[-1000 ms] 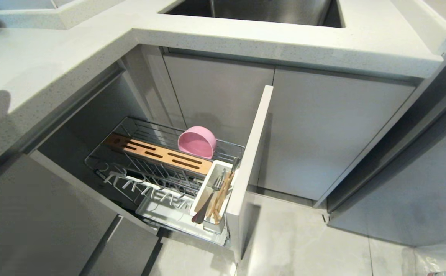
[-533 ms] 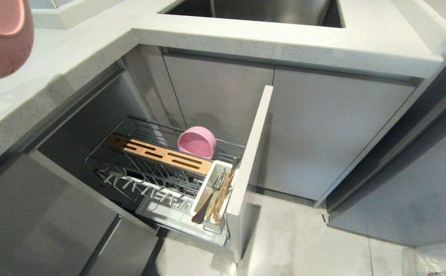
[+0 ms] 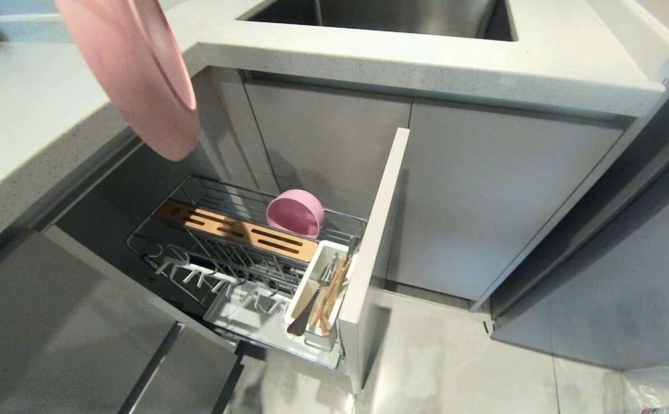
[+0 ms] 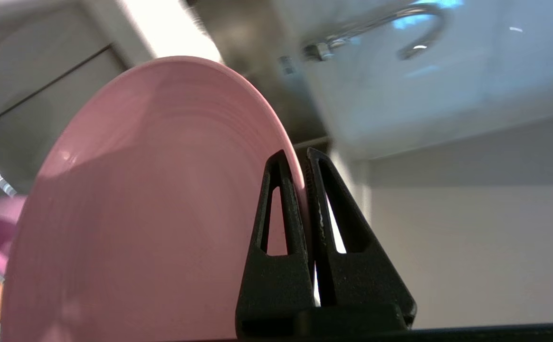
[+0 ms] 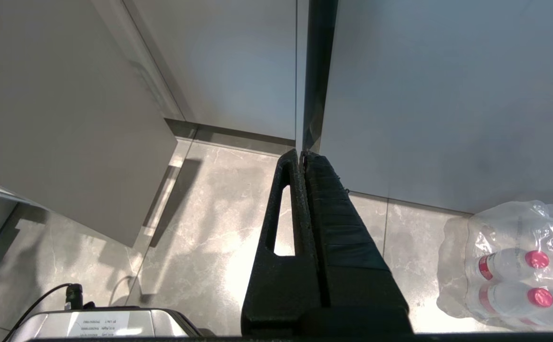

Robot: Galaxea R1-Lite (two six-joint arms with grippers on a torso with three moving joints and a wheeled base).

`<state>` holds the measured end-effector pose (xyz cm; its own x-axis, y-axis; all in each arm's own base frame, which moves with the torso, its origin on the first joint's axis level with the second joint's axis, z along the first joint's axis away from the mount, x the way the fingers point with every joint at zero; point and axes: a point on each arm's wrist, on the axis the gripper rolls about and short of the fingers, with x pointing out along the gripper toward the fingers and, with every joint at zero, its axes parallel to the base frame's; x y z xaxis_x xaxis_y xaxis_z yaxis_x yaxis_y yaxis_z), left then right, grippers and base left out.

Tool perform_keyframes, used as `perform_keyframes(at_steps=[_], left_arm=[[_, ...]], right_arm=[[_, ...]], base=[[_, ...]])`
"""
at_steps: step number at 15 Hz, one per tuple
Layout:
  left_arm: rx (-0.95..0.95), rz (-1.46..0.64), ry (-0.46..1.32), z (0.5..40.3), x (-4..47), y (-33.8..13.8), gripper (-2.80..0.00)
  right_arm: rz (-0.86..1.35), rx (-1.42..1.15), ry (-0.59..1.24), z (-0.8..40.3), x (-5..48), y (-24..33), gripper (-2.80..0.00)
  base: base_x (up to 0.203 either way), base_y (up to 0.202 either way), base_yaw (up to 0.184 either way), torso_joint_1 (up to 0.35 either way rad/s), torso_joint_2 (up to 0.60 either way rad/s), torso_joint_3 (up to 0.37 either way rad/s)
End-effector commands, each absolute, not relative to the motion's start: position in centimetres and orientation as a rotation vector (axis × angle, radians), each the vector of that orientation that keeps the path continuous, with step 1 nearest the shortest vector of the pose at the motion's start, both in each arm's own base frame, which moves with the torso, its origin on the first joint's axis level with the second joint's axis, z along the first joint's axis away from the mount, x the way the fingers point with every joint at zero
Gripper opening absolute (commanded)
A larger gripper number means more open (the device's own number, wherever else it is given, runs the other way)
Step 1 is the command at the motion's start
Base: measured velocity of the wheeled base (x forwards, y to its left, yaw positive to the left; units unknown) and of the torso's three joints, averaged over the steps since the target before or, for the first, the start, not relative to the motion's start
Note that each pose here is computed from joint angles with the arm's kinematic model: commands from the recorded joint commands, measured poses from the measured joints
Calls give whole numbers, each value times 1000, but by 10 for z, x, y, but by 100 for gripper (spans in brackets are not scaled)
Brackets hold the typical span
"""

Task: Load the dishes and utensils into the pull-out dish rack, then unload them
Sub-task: Pick up the plate and place it in the cupboard

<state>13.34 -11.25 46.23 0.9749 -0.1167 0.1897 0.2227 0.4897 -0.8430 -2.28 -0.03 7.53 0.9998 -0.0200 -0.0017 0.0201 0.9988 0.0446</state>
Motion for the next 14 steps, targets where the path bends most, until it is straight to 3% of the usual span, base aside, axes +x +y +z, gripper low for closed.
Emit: perform_keyframes(at_steps=[1, 6, 14], left_arm=[[-1007, -125, -66, 445, 161, -141, -280], [-1057, 37, -9, 404, 203, -193, -280], [-1039, 241, 2, 350, 253, -214, -280]], right_arm=[[-20, 46, 3, 75, -23, 0, -280], [-20, 46, 3, 75, -23, 0, -280], [-20, 46, 3, 75, -23, 0, -280]], base=[[0, 0, 0, 0, 0, 0], [0, 0, 0, 0, 0, 0], [0, 0, 0, 0, 0, 0]])
